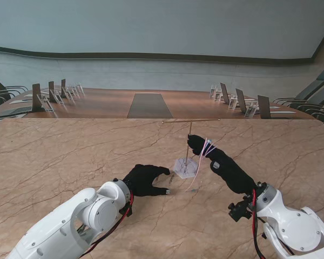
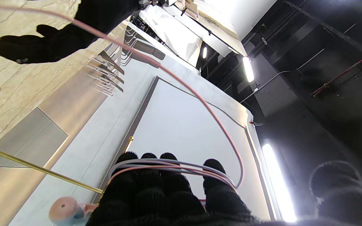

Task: Take the wired earphone off the rack, coil the cable and place them on the table

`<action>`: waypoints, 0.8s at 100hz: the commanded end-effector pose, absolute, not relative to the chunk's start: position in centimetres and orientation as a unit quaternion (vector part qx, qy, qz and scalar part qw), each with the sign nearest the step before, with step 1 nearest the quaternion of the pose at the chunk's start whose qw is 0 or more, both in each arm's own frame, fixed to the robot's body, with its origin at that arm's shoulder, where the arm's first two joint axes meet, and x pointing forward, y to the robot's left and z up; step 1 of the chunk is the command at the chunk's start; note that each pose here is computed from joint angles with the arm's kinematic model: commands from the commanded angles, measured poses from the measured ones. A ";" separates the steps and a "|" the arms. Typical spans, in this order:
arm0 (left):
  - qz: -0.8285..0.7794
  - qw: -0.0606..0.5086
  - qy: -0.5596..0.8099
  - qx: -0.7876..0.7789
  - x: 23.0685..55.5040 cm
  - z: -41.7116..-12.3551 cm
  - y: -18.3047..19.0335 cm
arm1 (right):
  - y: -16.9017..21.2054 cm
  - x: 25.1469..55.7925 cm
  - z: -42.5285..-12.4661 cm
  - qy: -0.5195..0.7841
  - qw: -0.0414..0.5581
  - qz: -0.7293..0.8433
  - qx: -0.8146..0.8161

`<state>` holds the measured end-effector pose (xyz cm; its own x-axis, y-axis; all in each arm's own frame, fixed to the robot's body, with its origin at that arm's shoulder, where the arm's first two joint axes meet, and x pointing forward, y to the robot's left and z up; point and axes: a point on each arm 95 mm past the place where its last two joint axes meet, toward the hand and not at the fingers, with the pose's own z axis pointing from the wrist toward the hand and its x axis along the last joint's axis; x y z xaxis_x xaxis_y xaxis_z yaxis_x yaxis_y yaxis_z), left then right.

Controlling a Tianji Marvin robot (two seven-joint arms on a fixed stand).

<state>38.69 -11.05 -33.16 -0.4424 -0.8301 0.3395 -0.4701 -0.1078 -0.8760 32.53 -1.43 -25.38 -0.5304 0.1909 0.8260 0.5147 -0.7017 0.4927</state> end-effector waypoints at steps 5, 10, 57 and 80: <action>-0.554 0.168 0.644 -0.500 38.3 -33.1 -10.6 | -1.5 32.3 -26.1 -0.369 0.101 -0.786 -0.486; -0.556 0.169 0.641 -0.501 38.2 -33.0 -10.4 | -1.5 32.3 -26.3 -0.369 0.100 -0.784 -0.489; -0.584 0.176 0.612 -0.504 37.9 -31.6 -9.1 | -1.8 32.3 -28.0 -0.367 0.086 -0.764 -0.523; -0.611 0.163 0.586 -0.507 37.7 -30.6 -9.2 | -1.8 32.4 -28.9 -0.365 0.080 -0.754 -0.541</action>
